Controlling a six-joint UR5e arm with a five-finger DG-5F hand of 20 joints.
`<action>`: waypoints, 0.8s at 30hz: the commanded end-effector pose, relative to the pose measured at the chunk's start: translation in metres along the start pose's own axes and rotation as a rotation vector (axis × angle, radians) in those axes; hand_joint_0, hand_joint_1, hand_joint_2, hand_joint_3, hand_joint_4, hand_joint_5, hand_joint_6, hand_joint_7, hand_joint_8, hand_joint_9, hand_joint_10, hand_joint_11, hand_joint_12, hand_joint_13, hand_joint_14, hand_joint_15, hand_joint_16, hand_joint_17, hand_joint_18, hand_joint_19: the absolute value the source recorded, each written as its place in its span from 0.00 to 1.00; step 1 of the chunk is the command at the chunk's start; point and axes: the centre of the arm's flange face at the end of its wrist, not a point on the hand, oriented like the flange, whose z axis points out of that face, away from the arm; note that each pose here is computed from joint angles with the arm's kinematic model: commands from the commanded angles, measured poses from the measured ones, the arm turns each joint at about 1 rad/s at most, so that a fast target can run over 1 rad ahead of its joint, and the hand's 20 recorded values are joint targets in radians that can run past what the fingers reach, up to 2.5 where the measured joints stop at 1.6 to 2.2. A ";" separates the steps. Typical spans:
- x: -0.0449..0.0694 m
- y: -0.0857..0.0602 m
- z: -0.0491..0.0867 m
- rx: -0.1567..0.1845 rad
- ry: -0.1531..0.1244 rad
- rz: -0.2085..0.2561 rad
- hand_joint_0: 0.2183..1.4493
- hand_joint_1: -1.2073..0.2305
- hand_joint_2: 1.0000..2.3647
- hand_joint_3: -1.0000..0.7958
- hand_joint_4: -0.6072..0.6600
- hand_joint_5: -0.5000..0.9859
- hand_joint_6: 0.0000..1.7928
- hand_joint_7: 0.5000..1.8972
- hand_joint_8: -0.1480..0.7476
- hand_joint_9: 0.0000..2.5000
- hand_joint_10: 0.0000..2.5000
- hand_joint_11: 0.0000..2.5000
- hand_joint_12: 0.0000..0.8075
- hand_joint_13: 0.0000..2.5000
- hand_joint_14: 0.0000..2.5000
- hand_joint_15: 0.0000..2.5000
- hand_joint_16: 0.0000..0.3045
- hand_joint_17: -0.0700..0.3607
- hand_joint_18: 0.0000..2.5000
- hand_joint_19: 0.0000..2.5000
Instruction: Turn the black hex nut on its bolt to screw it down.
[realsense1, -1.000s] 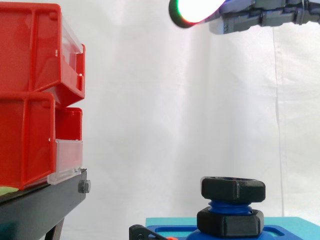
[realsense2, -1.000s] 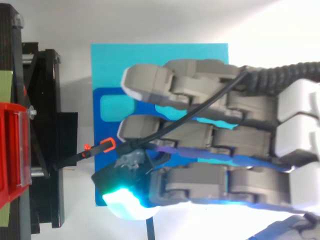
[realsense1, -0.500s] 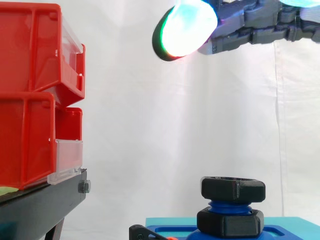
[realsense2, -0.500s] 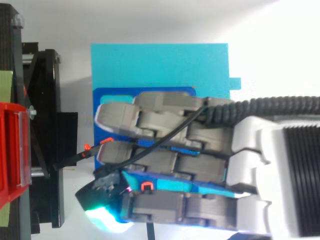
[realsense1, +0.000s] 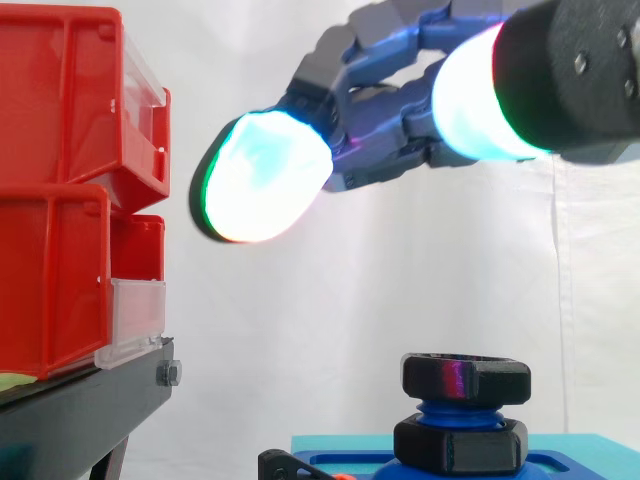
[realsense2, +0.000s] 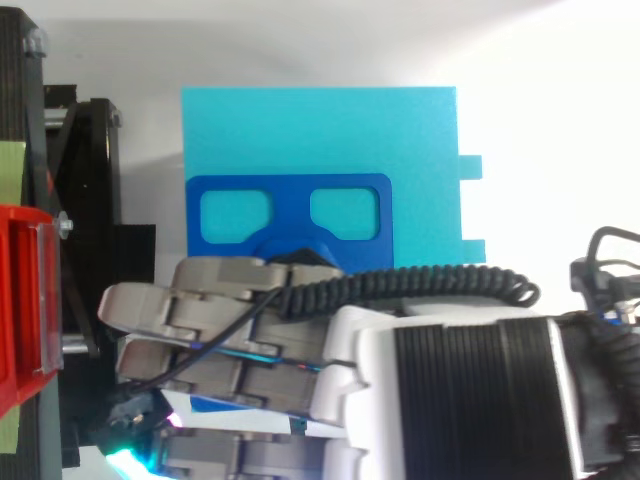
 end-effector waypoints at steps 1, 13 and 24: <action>0.015 -0.001 0.011 -0.012 0.008 0.000 0.27 0.54 0.00 0.28 0.64 0.22 0.28 0.17 0.46 0.18 0.00 0.00 0.44 0.04 0.00 0.00 0.17 0.43 0.05 0.09; 0.021 -0.008 0.007 -0.037 0.065 -0.049 0.27 0.57 0.00 0.28 0.63 0.25 0.28 0.28 0.46 0.20 0.00 0.00 0.43 0.05 0.00 0.00 0.17 0.43 0.05 0.10; 0.017 -0.022 0.007 -0.069 0.070 -0.086 0.27 0.57 0.00 0.28 0.61 0.26 0.28 0.35 0.46 0.21 0.00 0.00 0.43 0.06 0.00 0.00 0.16 0.42 0.06 0.10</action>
